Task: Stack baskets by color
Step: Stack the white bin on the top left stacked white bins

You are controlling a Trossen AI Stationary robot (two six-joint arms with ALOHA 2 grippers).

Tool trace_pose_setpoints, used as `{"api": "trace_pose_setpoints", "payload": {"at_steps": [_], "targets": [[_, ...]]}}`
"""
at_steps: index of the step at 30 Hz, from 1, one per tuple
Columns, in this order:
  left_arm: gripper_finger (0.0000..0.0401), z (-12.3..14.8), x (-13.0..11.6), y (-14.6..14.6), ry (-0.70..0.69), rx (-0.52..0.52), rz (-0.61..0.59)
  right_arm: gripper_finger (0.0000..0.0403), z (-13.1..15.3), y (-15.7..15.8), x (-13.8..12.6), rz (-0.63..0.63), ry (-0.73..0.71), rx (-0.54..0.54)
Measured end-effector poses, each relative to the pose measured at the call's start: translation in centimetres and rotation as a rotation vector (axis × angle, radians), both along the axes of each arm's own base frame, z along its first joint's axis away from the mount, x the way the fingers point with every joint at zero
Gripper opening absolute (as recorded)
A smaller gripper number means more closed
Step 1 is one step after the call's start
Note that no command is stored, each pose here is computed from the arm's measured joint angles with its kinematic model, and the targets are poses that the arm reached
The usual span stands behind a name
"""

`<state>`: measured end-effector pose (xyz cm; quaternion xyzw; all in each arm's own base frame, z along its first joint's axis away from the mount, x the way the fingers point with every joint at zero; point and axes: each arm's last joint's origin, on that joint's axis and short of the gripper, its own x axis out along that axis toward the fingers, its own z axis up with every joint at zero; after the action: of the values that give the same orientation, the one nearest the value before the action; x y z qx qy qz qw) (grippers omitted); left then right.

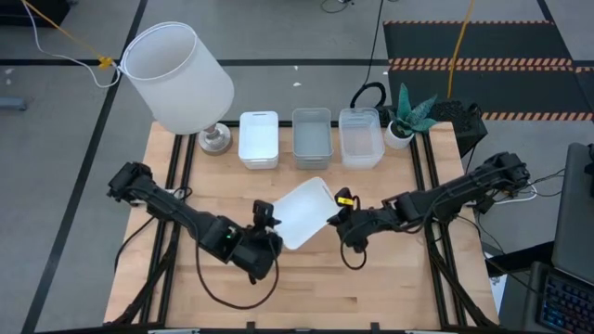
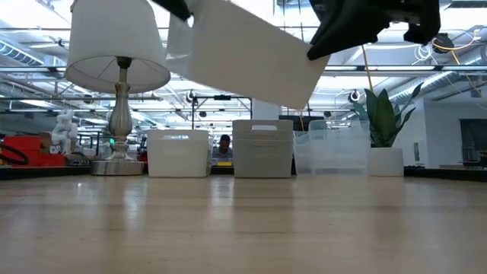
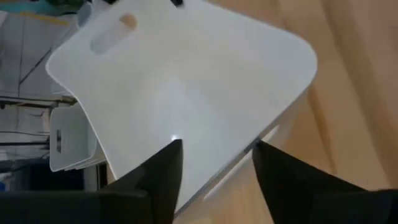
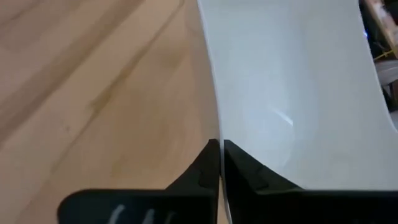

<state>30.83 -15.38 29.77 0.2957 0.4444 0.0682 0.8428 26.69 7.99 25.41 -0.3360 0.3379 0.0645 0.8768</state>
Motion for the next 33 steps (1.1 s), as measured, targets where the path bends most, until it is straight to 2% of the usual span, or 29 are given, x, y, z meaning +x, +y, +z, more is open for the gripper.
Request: {"api": "trace_pose_setpoints", "payload": {"at_steps": [4, 8, 13, 15, 20, 25, 28, 30, 33], "targets": [[0.022, 2.0, -1.0, -0.2, -0.073, -0.064, -0.001, 0.0002, 0.5, 0.0, 0.0, -0.014, -0.039, 0.029], [0.0227, 3.6, -1.7, -0.2, -0.15, -0.142, -0.003, 0.0001, 0.9, -0.1, -0.2, -0.038, -0.062, 0.045], [0.0228, 4.6, -1.9, -0.8, -0.142, -0.225, -0.156, 0.0001, 1.2, -0.1, -0.2, -0.046, -0.084, 0.073], [0.0228, 4.9, -1.6, -1.0, -0.187, -0.222, -0.183, 0.0001, 1.3, 0.0, 0.0, -0.047, -0.108, 0.082], [0.0228, 6.0, -0.3, -0.3, -0.328, -0.179, -0.148, 0.0001, 2.4, -0.2, 0.7, -0.096, -0.237, 0.172], [0.0228, 6.7, 0.6, 0.7, -0.433, -0.152, -0.074, 0.0001, 3.6, -0.8, 1.3, -0.254, -0.414, 0.236], [0.0228, 6.8, 0.9, 1.5, -0.45, -0.066, -0.014, 0.0001, 4.0, -0.8, 1.4, -0.278, -0.459, 0.248], [0.0228, 6.5, 1.3, 1.8, -0.449, -0.015, 0.014, 0.0001, 4.2, -0.9, 1.5, -0.313, -0.49, 0.301], [0.0227, 5.9, 1.7, 1.9, -0.415, 0.034, 0.013, 0.0001, 4.3, -1.1, 1.6, -0.337, -0.503, 0.348]]}}
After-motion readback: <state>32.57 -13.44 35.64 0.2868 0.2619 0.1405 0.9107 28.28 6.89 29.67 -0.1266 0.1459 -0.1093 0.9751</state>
